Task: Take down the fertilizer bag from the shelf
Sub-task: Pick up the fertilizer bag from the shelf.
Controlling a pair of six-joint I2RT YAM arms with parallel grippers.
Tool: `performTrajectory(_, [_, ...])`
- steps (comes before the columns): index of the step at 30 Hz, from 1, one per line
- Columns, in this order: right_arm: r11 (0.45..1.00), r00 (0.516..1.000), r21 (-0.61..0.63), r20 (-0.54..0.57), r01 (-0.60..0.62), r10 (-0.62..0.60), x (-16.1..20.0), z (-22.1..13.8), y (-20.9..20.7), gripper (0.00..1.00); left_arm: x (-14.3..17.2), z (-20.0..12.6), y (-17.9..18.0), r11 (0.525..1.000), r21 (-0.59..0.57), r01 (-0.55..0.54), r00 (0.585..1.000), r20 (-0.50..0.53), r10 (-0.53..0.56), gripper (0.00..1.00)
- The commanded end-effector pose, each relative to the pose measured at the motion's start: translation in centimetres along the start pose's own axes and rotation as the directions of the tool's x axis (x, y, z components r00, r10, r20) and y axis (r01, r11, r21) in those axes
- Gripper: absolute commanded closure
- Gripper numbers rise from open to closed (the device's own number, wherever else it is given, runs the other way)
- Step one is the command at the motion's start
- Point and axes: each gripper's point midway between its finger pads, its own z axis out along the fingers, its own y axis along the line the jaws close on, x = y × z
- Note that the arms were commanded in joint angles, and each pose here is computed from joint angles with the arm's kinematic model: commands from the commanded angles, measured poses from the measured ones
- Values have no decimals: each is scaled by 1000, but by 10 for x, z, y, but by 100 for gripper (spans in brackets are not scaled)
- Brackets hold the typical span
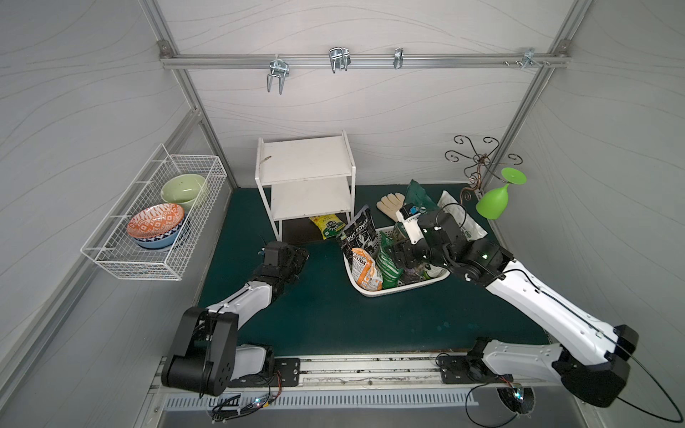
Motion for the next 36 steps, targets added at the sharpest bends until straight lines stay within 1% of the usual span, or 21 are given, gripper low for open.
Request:
performTrajectory(1, [1000,1000,-5,13,-13,13,1,-5,-1,13,-7,8,-73,955,293,51,999,-1,-53,27])
performTrajectory(3, [1000,1000,-3,13,-14,14,2,-5,-2,13,-8,19,-77,951,302,70,997,-5,-72,28])
performTrajectory(7, [1000,1000,6,15,-12,12,4,-7,-4,13,-14,34,-82,954,292,62,997,17,-70,29])
performTrajectory(14, [1000,1000,22,11,-5,5,7,-3,-7,13,-13,61,-96,950,303,72,997,-9,-72,32])
performTrajectory(18, [1000,1000,29,9,-2,2,6,-2,-8,13,-10,77,-89,951,291,101,995,-8,-104,34])
performTrajectory(23, [999,1000,42,19,4,-5,6,-4,-11,13,-13,88,-81,964,256,74,997,16,-81,34])
performTrajectory(30, [999,1000,43,10,6,-6,6,0,-11,13,-10,106,-83,956,278,95,995,-3,-99,37])
performTrajectory(36, [999,1000,48,0,11,-11,7,1,-13,13,-6,113,-84,955,279,104,994,-14,-105,38])
